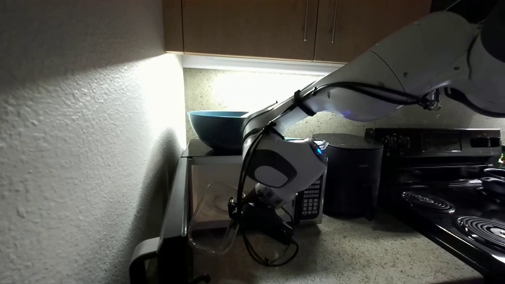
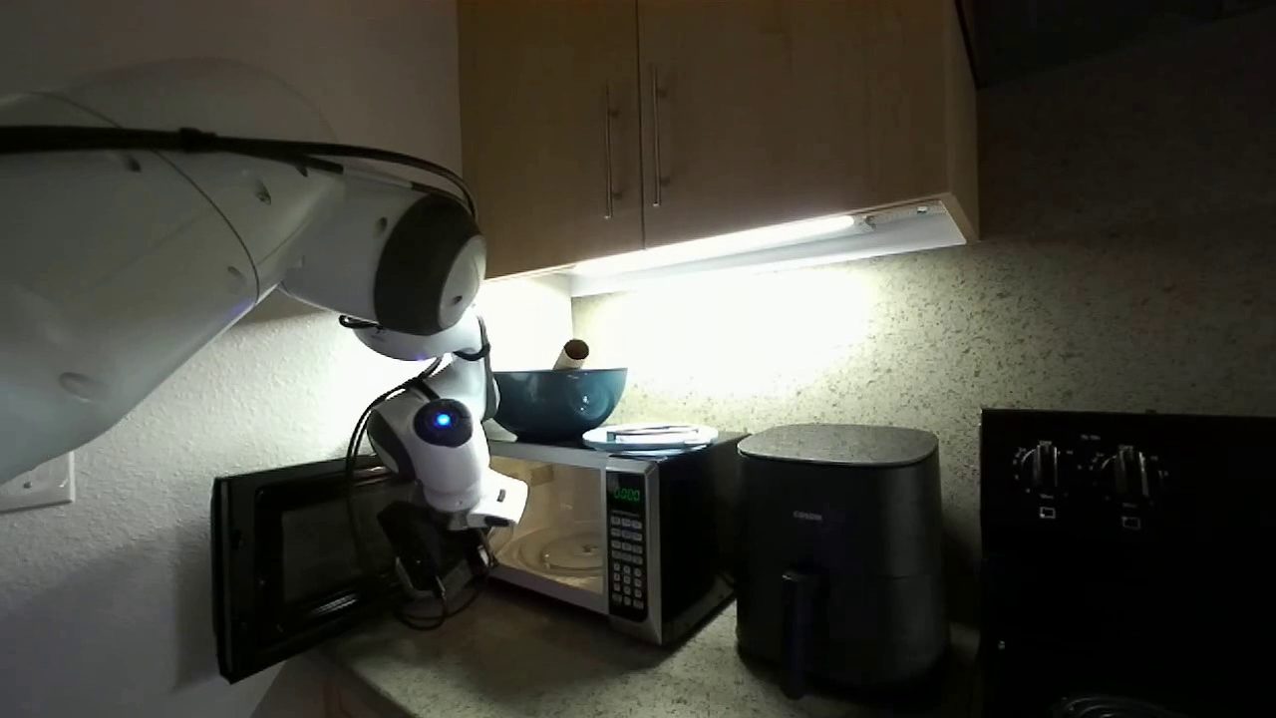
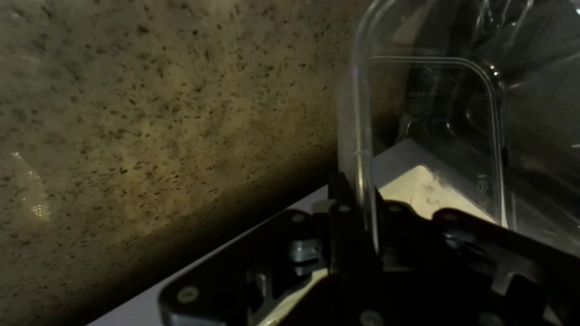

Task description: Put the clear lunch box inside the microwave

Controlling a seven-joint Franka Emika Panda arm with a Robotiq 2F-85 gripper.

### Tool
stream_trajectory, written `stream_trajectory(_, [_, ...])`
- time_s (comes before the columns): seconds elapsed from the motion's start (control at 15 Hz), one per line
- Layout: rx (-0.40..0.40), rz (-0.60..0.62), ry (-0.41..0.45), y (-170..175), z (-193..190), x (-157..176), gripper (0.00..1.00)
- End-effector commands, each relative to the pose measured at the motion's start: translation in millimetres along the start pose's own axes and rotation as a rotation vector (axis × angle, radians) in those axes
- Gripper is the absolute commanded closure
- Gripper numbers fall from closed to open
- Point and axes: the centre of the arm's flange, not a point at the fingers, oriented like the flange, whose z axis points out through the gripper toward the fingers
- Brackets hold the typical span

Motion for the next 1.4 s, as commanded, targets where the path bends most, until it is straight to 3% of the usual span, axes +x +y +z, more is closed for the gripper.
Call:
stream_trajectory(0.0, [0.042,0.024,-0.009,-27.5,3.9,13.1,0.98])
stream_trajectory(0.53, [0.056,0.204,-0.031,-50.0,-9.3,33.1,0.98])
stream_trajectory(0.87, [-0.037,0.340,-0.108,-26.5,1.1,30.4,0.98])
stream_trajectory(1.2, [-0.152,0.266,0.032,16.0,-11.5,41.8,0.98])
stream_trajectory(1.33, [-0.146,0.242,0.082,17.9,-20.0,50.8,0.98])
